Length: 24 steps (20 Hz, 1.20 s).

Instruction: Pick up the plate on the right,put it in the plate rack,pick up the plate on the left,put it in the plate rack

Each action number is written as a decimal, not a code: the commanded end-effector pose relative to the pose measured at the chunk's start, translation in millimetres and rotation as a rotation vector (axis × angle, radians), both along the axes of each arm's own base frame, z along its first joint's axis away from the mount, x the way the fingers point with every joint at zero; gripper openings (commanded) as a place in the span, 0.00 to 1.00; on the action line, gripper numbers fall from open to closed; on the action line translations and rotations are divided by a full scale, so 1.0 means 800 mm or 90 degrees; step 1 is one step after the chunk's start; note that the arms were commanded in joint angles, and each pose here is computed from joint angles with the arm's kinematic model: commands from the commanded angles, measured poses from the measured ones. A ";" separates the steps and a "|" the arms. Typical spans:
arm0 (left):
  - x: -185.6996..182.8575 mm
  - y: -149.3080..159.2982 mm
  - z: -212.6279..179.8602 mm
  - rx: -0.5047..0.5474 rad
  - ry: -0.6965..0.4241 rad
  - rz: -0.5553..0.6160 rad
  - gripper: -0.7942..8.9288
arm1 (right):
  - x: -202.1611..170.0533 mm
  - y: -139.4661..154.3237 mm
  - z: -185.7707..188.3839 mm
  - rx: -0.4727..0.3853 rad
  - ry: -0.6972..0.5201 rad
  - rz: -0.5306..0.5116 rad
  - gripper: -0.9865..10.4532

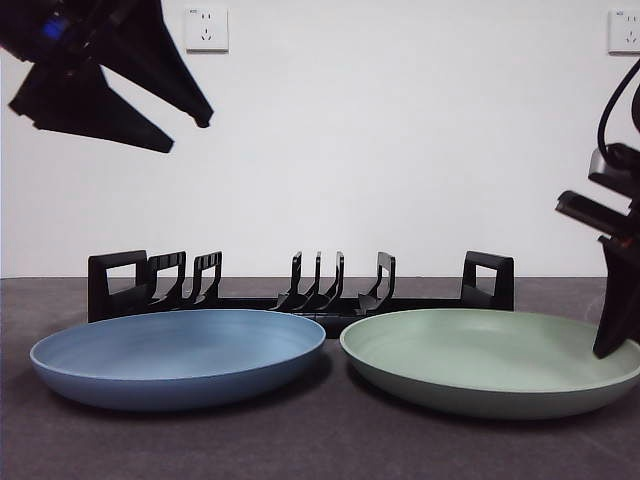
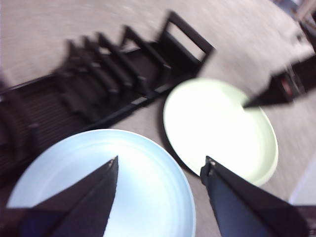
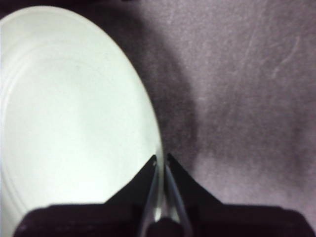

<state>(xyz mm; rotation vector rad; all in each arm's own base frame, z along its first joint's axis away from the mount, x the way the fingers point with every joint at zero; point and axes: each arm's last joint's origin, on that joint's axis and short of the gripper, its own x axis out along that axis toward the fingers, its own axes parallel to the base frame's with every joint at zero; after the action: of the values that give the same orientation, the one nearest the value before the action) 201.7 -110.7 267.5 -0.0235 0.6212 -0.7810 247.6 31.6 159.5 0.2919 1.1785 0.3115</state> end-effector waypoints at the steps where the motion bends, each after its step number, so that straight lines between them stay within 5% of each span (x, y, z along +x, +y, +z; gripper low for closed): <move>1: -0.009 -0.016 0.001 0.058 -0.069 -0.086 0.38 | -0.007 0.000 0.016 0.006 -0.034 -0.012 0.07; 7: -0.052 -0.068 -0.003 0.216 -0.222 -0.250 0.38 | -0.008 0.005 0.064 0.030 -0.082 -0.023 0.07; 14: -0.099 -0.101 -0.007 0.472 -0.421 -0.342 0.38 | -0.003 0.050 0.123 0.037 -0.089 0.065 0.07; 24: -0.107 -0.101 -0.011 0.527 -0.440 -0.380 0.38 | -0.013 0.080 0.135 0.043 -0.054 0.132 0.07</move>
<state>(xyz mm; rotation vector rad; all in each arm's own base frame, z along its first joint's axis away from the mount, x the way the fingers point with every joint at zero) 116.6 -191.0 257.9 1.1686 0.2488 -0.9646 236.5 93.9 266.9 0.2028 1.1154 0.5275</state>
